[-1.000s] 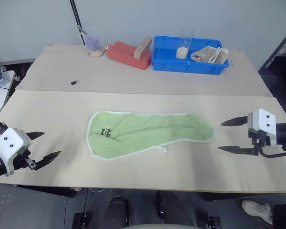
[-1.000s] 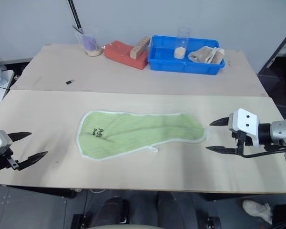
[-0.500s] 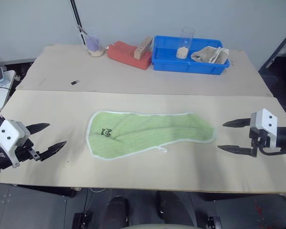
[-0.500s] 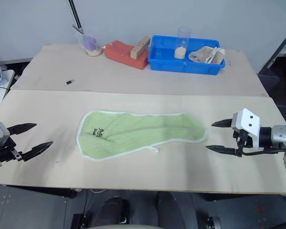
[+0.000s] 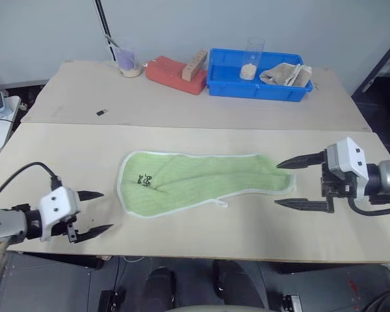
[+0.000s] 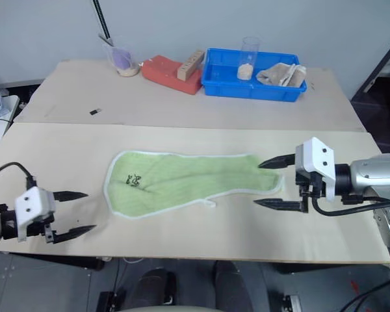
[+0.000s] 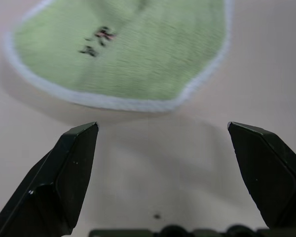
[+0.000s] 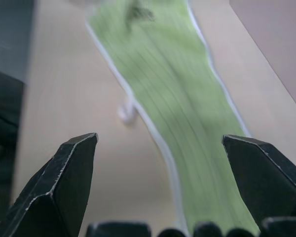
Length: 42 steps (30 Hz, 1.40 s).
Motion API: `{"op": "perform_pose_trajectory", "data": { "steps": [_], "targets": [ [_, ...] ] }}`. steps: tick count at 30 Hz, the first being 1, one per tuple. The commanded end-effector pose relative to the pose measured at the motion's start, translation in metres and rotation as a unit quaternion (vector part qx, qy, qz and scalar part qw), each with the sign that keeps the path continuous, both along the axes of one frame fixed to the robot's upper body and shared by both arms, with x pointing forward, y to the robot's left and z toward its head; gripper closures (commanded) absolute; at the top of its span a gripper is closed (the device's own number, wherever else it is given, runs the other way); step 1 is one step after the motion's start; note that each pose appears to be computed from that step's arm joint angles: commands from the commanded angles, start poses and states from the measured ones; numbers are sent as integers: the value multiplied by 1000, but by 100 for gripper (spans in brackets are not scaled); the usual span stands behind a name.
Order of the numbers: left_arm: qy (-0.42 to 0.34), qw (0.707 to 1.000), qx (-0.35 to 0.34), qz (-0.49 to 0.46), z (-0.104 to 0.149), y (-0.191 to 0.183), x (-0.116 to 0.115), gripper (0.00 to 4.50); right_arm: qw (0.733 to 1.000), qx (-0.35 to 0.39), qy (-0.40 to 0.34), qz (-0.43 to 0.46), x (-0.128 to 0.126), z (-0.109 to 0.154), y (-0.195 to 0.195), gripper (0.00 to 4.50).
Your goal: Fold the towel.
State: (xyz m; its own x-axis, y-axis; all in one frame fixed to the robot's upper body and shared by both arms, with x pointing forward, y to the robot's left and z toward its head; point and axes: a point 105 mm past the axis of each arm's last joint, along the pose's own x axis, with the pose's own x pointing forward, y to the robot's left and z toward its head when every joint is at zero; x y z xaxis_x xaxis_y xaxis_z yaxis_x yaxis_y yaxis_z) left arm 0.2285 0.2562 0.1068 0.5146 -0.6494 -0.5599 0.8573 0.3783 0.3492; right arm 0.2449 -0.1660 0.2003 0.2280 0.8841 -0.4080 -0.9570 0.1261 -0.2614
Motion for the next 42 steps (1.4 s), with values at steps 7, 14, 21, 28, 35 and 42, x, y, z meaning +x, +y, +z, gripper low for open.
{"op": "perform_pose_trajectory", "data": {
  "steps": [7,14,21,28,35,42],
  "targets": [
    [-31,998,1,-47,-17,-30,21,0,997,21,31,61,-19,16,32,3],
    [-2,999,-8,-47,-33,-39,28,55,998,22,26,59,-17,18,33,0],
    [6,999,-8,-50,-43,-46,32,361,998,22,23,59,-18,20,34,0],
    [26,998,-31,-53,-35,-45,26,448,999,3,12,32,-12,16,23,0],
    [59,993,-85,-49,7,-44,22,448,985,-151,-66,-47,24,-27,-31,0],
    [59,990,-127,-25,35,-43,30,448,970,-219,-88,-50,44,-63,-58,0]
  ]
}}
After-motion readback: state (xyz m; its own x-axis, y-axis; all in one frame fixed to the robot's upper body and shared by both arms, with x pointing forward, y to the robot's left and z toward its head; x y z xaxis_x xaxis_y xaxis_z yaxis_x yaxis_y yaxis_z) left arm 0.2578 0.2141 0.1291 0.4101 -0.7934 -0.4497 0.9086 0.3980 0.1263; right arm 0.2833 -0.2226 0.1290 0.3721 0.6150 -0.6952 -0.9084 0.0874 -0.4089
